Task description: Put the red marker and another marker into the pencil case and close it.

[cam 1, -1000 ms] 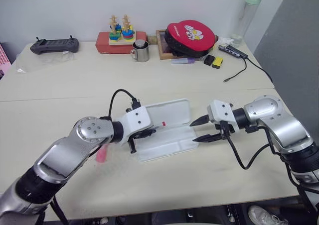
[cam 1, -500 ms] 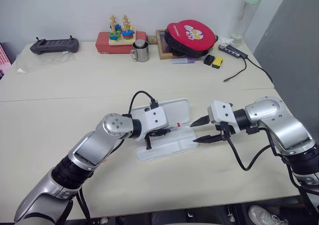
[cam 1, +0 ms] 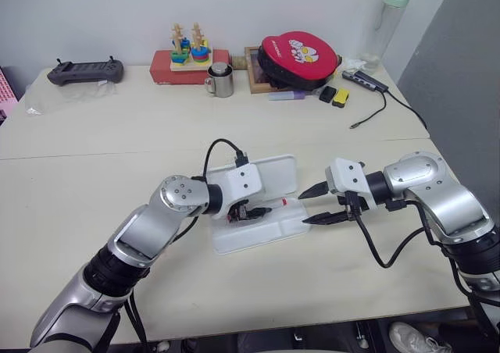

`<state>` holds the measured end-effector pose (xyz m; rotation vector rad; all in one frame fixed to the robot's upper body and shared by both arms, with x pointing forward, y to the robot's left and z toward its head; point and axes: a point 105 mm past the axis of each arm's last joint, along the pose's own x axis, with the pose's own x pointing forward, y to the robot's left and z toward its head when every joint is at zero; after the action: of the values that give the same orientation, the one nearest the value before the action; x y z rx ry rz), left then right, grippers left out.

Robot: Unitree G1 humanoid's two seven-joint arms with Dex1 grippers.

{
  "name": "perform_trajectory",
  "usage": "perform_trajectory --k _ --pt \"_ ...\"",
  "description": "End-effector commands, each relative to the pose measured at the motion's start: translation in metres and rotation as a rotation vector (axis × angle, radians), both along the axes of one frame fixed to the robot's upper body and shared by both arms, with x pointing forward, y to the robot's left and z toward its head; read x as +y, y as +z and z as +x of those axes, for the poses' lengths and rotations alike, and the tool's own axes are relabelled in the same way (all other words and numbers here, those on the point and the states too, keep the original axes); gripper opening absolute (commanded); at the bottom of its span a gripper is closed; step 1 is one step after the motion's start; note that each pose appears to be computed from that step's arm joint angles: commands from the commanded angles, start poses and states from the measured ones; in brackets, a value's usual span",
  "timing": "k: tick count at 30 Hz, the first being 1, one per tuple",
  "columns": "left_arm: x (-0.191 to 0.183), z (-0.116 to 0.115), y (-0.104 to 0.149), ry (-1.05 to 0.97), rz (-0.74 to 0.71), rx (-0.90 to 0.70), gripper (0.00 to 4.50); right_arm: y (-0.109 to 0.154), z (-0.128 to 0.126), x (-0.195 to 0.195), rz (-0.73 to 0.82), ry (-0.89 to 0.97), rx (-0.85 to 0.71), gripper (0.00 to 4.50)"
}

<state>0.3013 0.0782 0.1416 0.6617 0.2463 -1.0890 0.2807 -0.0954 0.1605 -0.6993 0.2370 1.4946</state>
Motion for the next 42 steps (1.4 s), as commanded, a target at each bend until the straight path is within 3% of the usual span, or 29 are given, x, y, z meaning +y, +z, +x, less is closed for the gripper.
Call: perform_trajectory --k 1,5,10,13,21,31,42 --pt "0.016 -0.012 0.042 0.056 -0.104 -0.055 3.72 0.018 -0.004 0.002 0.038 0.016 -0.036 2.48" --pt "0.045 -0.029 0.062 0.177 -0.227 -0.002 4.50 0.023 -0.007 0.005 0.054 0.027 -0.037 2.48" --pt "0.074 -0.049 0.065 0.289 -0.284 0.061 4.50 0.024 -0.008 0.005 0.060 0.027 -0.036 2.48" --pt "0.117 -0.061 0.074 0.512 -0.402 0.083 4.50 0.023 -0.008 0.006 0.062 0.033 -0.037 2.48" --pt "0.173 -0.062 0.026 1.022 -0.373 0.092 4.50 0.021 -0.005 0.009 0.063 0.053 -0.035 2.48" --pt "0.161 -0.055 -0.020 1.118 -0.336 0.168 4.50 0.019 -0.002 0.010 0.052 0.063 -0.042 2.48" --pt "0.151 -0.044 -0.022 1.078 -0.358 0.162 4.50 0.017 -0.003 0.006 0.042 0.057 -0.041 2.48"
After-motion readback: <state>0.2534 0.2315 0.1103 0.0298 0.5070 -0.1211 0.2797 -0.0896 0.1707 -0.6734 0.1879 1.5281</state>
